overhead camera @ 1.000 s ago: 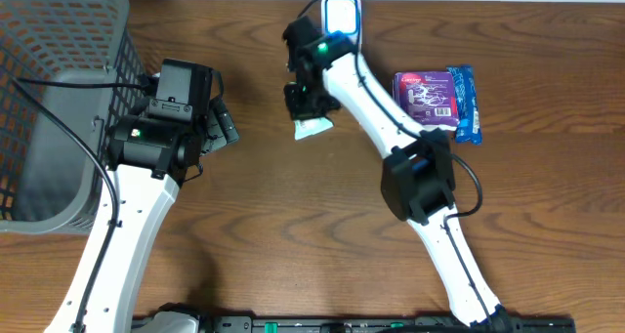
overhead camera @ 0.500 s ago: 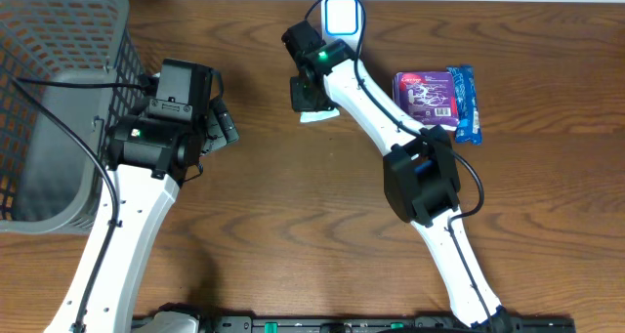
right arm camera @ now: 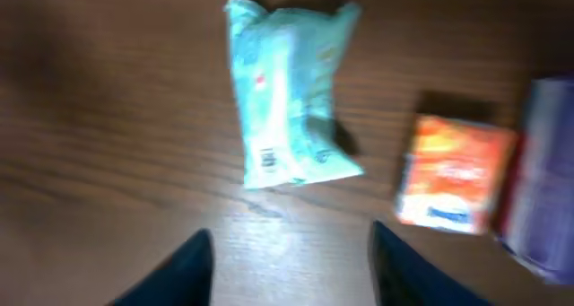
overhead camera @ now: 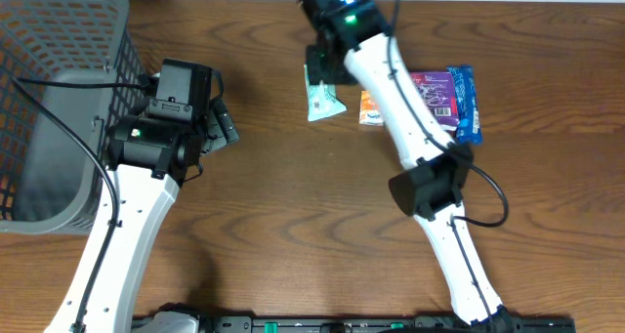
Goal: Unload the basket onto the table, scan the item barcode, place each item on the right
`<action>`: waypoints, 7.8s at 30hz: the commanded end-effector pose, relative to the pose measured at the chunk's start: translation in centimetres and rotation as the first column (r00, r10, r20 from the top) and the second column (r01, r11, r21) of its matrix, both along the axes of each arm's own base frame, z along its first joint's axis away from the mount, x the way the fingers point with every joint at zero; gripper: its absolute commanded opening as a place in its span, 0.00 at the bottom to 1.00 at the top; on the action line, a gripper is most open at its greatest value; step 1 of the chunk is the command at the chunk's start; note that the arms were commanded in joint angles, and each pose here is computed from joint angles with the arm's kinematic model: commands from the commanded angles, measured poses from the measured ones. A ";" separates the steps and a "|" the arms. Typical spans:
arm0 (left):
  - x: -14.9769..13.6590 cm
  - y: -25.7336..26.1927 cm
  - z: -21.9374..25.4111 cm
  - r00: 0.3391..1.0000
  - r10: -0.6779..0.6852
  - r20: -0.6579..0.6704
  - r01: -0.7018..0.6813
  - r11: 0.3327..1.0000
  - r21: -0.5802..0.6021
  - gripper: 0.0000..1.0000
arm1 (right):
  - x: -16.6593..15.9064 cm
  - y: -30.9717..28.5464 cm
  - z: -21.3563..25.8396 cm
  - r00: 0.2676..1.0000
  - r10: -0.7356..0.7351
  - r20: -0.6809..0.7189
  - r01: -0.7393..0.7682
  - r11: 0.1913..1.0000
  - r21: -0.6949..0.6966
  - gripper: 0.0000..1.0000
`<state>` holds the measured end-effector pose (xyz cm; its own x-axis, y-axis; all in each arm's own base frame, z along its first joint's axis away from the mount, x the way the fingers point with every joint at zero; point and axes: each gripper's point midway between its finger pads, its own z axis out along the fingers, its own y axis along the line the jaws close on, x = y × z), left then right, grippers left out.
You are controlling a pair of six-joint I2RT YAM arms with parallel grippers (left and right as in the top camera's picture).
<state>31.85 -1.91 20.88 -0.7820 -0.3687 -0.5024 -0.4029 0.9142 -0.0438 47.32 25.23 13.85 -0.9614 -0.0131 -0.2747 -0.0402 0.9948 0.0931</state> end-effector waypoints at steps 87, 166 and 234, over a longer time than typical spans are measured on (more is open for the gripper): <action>0.0 0.0 0.0 1.000 0.008 -0.003 -0.008 1.000 -0.008 0.98 | -0.5 -27.8 4.1 0.940 -0.185 0.286 0.337 0.620 -0.709 0.01; 0.0 0.0 0.0 1.000 0.008 -0.003 -0.008 1.000 -0.008 0.98 | 0.6 -17.9 2.8 0.998 -0.045 0.041 0.000 0.683 0.731 0.01; 0.0 0.0 0.0 1.000 0.008 -0.003 -0.008 1.000 -0.008 0.98 | -6.0 -60.3 3.8 0.481 -0.836 0.266 0.855 0.514 0.067 0.80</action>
<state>31.85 -1.91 20.88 -0.7820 -0.3687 -0.5024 -0.4029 0.9142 -0.0438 42.78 -34.11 16.69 -0.4051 0.7740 -0.4867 0.8080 0.5522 0.2055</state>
